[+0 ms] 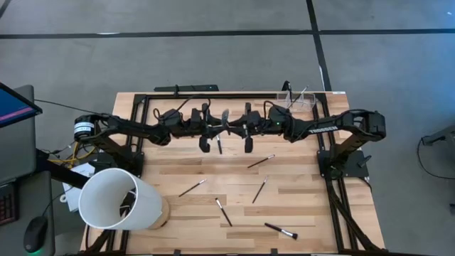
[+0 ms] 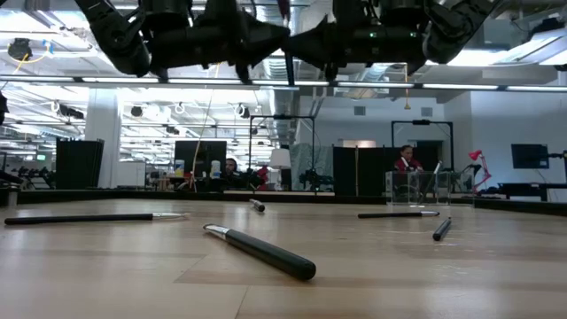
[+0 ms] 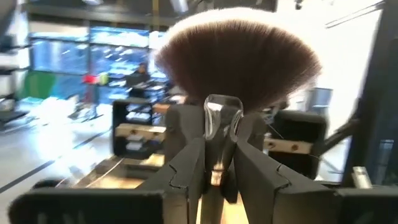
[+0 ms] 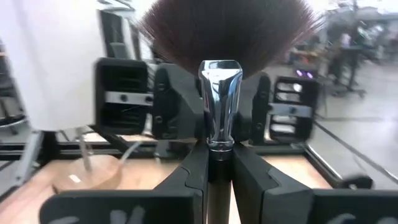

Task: Put items in baskets/containers
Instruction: Put the highlighter brush into the right section of the transparent organizer

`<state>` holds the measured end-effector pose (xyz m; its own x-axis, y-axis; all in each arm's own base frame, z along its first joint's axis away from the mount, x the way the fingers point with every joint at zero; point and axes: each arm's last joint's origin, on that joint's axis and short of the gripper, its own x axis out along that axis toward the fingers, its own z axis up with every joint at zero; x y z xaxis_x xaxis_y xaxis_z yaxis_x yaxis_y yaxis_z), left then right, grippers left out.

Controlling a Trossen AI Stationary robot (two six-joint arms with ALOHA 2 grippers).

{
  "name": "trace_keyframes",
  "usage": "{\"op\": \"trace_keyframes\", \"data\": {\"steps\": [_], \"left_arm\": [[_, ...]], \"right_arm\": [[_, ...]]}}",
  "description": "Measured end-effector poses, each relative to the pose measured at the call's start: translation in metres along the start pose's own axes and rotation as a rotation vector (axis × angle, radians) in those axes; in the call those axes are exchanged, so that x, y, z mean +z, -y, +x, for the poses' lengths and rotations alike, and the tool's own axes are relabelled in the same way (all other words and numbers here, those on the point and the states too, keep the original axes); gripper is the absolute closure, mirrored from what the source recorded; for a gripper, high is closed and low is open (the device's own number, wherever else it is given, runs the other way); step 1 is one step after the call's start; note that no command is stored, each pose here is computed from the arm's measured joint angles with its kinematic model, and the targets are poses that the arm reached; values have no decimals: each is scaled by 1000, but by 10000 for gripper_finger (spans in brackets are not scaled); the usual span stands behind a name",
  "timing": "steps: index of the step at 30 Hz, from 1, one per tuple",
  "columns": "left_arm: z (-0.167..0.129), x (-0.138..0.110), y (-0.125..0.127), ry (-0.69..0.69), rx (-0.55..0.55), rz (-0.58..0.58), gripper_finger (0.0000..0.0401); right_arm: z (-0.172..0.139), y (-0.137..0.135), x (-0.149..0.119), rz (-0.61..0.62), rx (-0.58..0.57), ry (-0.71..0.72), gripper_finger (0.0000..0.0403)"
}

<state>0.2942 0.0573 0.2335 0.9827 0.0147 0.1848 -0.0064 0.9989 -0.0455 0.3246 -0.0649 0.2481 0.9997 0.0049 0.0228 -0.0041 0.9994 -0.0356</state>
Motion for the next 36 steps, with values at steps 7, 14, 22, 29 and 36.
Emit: {"op": "trace_keyframes", "data": {"steps": [7,14,22,29,36], "left_arm": [[-22,9,-14,15,97,1,259],[-43,12,-26,-2,214,-6,216],[-53,-7,-25,-85,219,-36,220],[-58,-15,-24,-114,221,-39,226],[-61,-19,-24,-129,224,-37,229]], "right_arm": [[-7,16,-6,30,-157,-14,369],[-37,33,-13,29,-431,-6,366],[-109,54,-50,72,-738,87,366],[-146,72,-72,87,-1155,27,366],[-168,78,-84,154,-1509,52,362]]}}
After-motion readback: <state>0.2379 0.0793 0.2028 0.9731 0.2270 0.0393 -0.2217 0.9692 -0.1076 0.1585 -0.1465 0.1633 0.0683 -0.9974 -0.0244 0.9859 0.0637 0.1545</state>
